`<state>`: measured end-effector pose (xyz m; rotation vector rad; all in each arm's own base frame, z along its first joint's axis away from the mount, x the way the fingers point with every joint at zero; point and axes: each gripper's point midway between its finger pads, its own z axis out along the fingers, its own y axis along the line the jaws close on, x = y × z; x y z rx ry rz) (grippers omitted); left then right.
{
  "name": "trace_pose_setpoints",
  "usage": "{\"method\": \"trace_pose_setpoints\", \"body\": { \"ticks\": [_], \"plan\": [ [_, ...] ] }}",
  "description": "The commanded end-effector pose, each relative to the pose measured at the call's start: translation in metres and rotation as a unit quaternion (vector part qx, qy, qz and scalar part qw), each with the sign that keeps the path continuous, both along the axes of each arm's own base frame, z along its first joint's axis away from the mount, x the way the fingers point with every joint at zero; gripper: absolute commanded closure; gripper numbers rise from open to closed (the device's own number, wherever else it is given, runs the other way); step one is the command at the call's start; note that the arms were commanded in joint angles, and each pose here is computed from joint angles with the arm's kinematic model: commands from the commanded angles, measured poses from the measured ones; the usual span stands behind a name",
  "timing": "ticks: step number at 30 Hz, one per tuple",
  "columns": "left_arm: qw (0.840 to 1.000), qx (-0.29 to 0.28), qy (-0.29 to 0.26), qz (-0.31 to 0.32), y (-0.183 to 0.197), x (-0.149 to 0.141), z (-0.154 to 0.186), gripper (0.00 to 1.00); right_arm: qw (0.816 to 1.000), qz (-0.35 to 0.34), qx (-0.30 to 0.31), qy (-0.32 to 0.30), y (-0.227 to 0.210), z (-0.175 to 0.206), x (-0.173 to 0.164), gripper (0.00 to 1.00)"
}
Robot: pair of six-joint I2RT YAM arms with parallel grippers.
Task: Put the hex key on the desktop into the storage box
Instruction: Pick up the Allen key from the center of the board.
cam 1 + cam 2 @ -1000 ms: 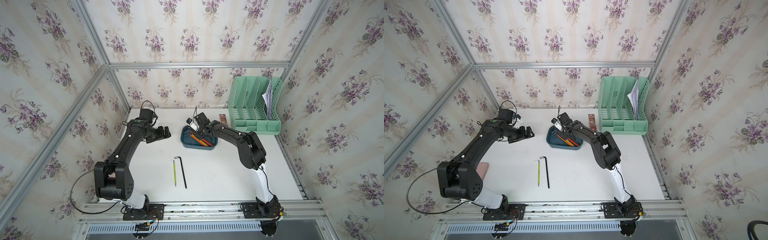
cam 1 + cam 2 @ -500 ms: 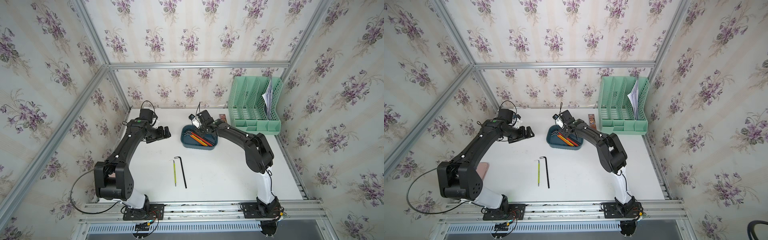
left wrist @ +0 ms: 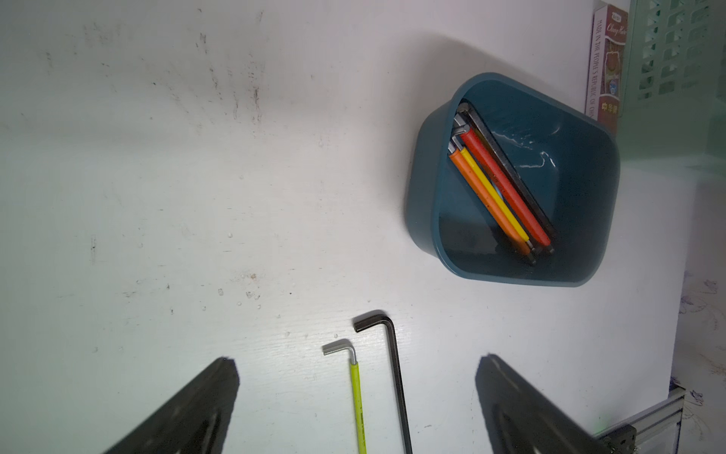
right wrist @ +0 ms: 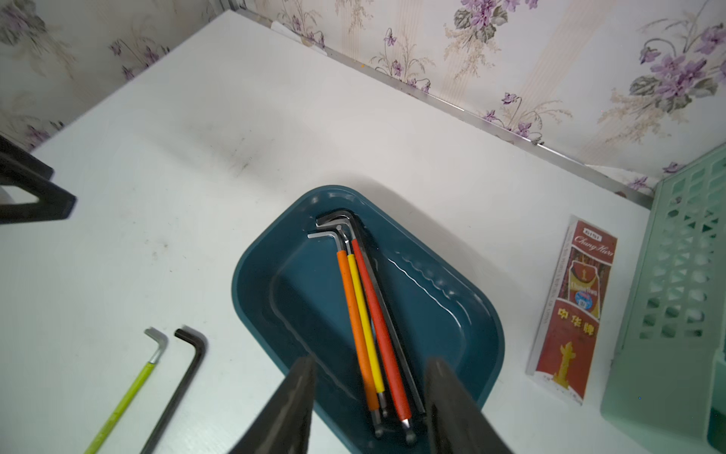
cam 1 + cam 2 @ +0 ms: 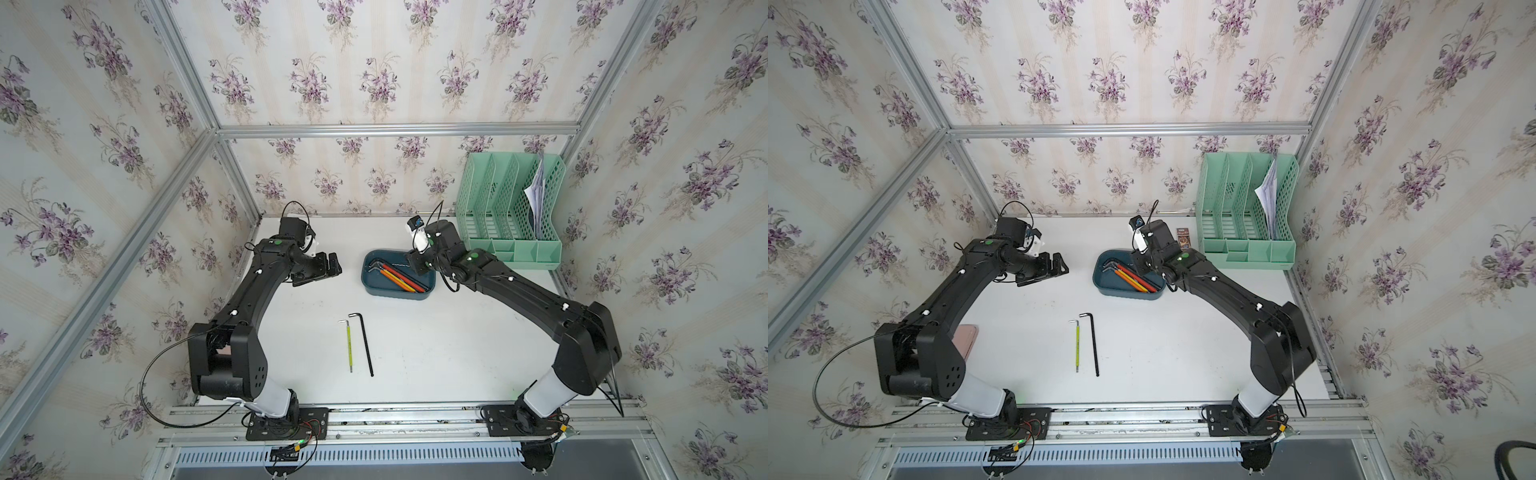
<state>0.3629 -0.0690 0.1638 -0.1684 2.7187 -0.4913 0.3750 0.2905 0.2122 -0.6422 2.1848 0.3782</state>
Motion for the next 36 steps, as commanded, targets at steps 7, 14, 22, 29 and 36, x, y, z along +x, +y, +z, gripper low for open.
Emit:
{"method": "trace_pose_setpoints", "body": {
  "ticks": [7,14,22,29,36],
  "plan": [
    [1.000,0.004,0.000,-0.003,0.001,0.002,0.000,0.01,0.976,-0.096,0.038,0.193,-0.005,-0.080,-0.082,0.52],
    [1.000,0.004,-0.001,-0.001,0.002,0.002,0.001,0.01,0.962,-0.111,0.026,0.250,0.017,-0.124,-0.134,0.51],
    [1.000,0.001,-0.001,0.002,0.003,0.002,0.002,0.01,0.961,-0.101,-0.011,0.256,0.045,-0.147,-0.152,0.51],
    [1.000,-0.002,-0.002,0.002,0.003,0.002,0.003,0.01,0.963,-0.087,0.011,0.255,0.058,-0.129,-0.152,0.50],
    [1.000,-0.002,-0.005,0.002,0.003,0.002,0.004,0.01,0.959,-0.085,-0.047,0.267,0.064,-0.151,-0.180,0.50]
  ]
}}
